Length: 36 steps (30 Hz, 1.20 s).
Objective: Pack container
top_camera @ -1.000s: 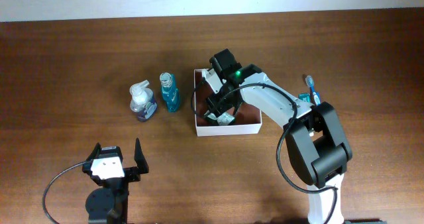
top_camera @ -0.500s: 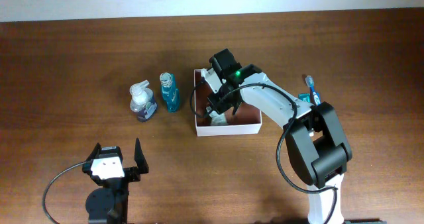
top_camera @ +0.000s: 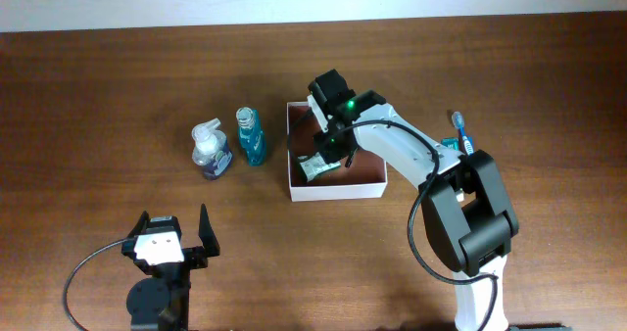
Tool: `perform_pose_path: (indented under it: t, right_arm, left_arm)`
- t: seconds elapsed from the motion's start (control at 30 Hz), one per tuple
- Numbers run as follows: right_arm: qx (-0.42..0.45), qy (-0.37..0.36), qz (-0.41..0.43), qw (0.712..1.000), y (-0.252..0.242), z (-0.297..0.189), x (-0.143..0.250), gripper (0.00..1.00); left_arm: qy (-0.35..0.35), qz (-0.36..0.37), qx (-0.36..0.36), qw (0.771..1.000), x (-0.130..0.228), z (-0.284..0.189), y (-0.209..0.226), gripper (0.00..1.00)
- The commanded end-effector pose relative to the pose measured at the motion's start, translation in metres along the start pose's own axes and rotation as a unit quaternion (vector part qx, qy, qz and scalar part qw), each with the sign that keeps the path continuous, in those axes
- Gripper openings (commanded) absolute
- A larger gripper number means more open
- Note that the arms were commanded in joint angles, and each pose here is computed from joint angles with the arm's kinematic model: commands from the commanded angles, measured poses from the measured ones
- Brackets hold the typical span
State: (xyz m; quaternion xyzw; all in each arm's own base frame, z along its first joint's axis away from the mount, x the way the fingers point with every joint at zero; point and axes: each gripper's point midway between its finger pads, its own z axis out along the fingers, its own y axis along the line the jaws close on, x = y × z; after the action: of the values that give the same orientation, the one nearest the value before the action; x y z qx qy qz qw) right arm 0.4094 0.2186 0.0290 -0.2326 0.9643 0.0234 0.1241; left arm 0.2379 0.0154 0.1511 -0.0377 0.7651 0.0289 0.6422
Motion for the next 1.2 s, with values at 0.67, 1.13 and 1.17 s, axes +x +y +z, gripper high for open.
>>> perform_pose_path:
  t: [0.67, 1.13, 1.17]
  right_arm:
    - [0.020, -0.014, 0.091, 0.996, -0.030, -0.025, -0.017, 0.58]
    - [-0.006, -0.060, 0.083, 0.995, -0.023, -0.121, -0.038, 0.60]
    - [-0.006, -0.060, 0.083, 0.995, -0.023, -0.127, -0.036, 0.60]
  left_arm:
    - [-0.001, 0.007, 0.006, 1.000, 0.002, 0.001, -0.002, 0.99]
    - [-0.001, 0.007, 0.006, 1.000, 0.002, 0.001, -0.002, 0.99]
    - [-0.001, 0.007, 0.006, 1.000, 0.002, 0.001, -0.002, 0.99]
